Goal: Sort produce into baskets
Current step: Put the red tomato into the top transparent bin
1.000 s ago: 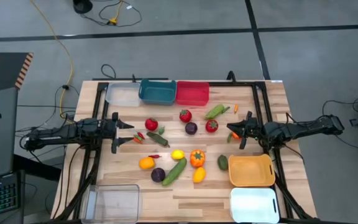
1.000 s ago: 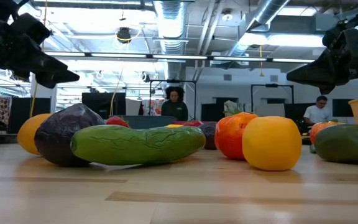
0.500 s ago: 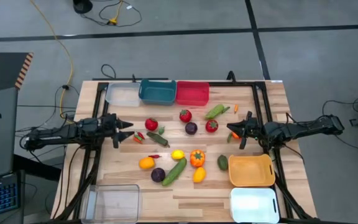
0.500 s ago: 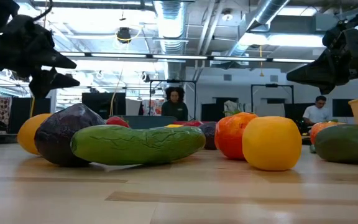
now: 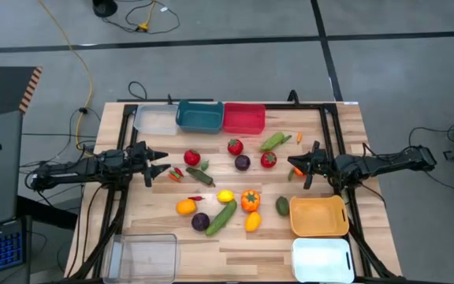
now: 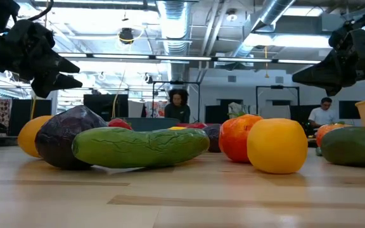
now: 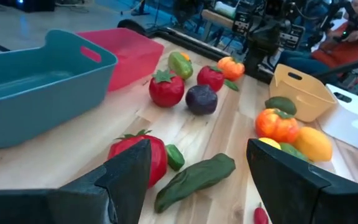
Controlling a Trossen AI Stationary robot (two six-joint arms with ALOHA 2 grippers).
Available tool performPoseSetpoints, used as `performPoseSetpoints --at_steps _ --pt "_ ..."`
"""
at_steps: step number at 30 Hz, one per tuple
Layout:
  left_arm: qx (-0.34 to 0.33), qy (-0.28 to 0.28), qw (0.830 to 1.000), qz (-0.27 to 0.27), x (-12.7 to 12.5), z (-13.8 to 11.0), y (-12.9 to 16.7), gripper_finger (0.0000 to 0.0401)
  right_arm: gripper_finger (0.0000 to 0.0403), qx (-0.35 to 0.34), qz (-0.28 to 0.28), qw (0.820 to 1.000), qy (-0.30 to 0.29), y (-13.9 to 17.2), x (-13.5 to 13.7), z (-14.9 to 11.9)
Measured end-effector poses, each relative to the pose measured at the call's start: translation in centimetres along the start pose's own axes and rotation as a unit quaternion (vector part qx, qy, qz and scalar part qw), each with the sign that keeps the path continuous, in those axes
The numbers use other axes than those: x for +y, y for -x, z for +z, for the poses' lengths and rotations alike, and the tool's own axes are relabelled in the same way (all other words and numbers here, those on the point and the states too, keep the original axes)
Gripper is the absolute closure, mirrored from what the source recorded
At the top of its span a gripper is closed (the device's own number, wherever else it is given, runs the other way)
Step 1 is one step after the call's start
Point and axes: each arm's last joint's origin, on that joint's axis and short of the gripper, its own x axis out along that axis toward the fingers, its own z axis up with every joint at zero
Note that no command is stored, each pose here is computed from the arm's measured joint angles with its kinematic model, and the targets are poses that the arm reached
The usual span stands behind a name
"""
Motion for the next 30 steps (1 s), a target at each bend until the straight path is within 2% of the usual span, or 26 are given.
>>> performPoseSetpoints --at_steps 8,16,22,30 --pt "-0.006 -0.04 0.999 -0.006 -0.1 0.1 0.0 0.0149 0.0336 0.0 0.0 1.0 0.0 0.0 0.0 0.0" --pt "-0.078 -0.07 0.994 -0.022 -0.8 1.7 -0.6 0.0149 0.0336 0.0 0.0 1.0 0.0 0.0 0.0 0.0" --pt "-0.046 -0.079 0.996 0.006 -1.4 2.4 -2.4 0.0149 0.0336 0.0 0.0 1.0 0.0 0.0 0.0 0.0" --pt "0.019 -0.138 0.989 0.041 -3.5 6.2 -5.7 0.0149 0.0336 0.0 0.0 1.0 0.0 0.0 0.0 0.0"
